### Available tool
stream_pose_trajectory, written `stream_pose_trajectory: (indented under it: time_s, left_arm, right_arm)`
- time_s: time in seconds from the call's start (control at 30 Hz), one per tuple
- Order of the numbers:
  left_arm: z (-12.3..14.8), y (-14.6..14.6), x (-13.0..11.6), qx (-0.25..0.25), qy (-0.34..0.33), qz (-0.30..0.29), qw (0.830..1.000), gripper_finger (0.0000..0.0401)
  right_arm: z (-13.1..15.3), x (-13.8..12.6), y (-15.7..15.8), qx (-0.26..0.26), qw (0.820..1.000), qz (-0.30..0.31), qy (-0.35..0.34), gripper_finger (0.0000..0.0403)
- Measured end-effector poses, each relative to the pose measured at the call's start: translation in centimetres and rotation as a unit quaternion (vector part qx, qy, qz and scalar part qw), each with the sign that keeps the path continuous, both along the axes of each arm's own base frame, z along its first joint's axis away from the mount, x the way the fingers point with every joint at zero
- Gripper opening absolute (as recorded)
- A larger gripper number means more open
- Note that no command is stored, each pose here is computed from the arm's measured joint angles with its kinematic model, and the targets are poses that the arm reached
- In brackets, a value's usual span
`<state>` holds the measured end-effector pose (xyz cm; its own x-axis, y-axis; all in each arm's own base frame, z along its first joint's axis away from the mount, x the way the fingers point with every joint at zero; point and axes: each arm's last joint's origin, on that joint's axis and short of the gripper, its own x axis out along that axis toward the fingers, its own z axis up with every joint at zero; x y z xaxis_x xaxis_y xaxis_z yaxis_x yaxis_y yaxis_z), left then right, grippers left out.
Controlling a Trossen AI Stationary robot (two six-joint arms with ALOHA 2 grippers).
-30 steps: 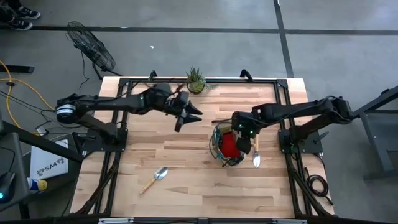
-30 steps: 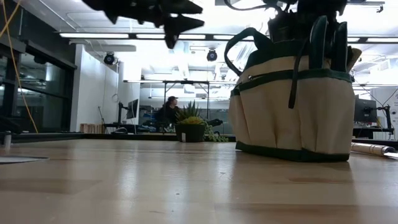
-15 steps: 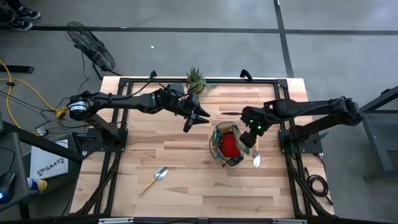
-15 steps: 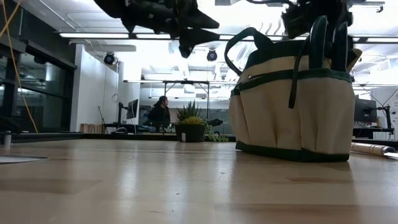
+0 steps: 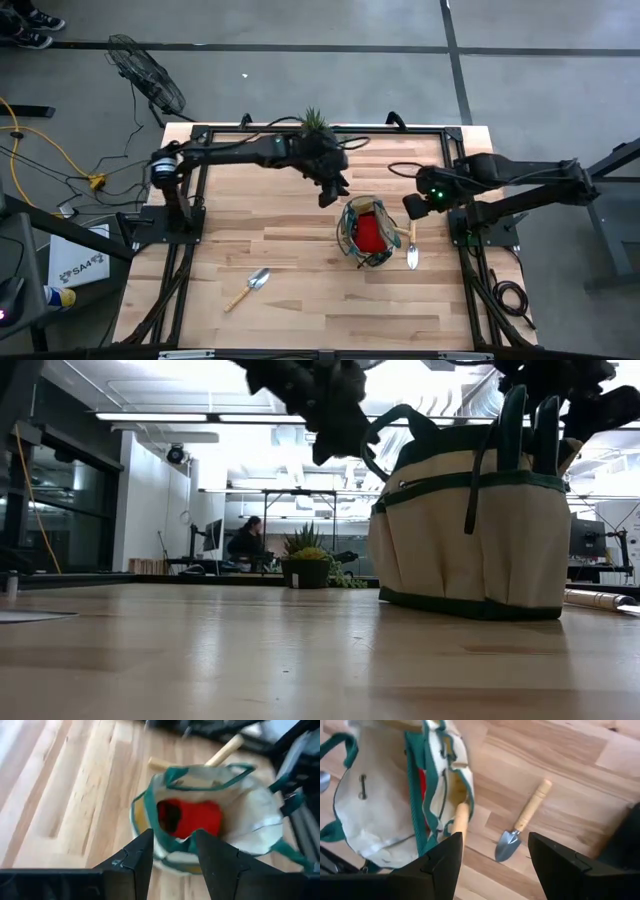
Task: Pick & Place Garden tools in Gardening bag
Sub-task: Move the light brown gardening bag to the center of the table
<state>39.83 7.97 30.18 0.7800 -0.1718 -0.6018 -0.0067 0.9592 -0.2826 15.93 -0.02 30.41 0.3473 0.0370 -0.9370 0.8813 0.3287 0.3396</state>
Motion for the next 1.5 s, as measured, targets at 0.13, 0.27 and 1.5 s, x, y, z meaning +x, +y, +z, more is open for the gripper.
stream_pose_trajectory:
  time_s: [0.13, 0.27, 1.5]
  left_arm:
    - [0.6, -0.6, 1.9, 0.019, 0.028, -0.001, 0.999, 0.0145]
    - [1.0, -1.8, 3.4, 0.054, 0.029, 0.011, 0.998, 0.0145]
    - [-4.9, -3.3, 8.1, 0.230, 0.029, -0.052, 0.971, 0.0145]
  right_arm:
    - [0.2, -0.6, -0.1, -0.007, 1.000, -0.012, 0.003, 0.0220]
    - [0.2, -0.8, -0.1, -0.011, 1.000, -0.009, 0.006, 0.0220]
    - [0.3, -1.0, -0.2, -0.053, 0.997, 0.048, 0.006, 0.0220]
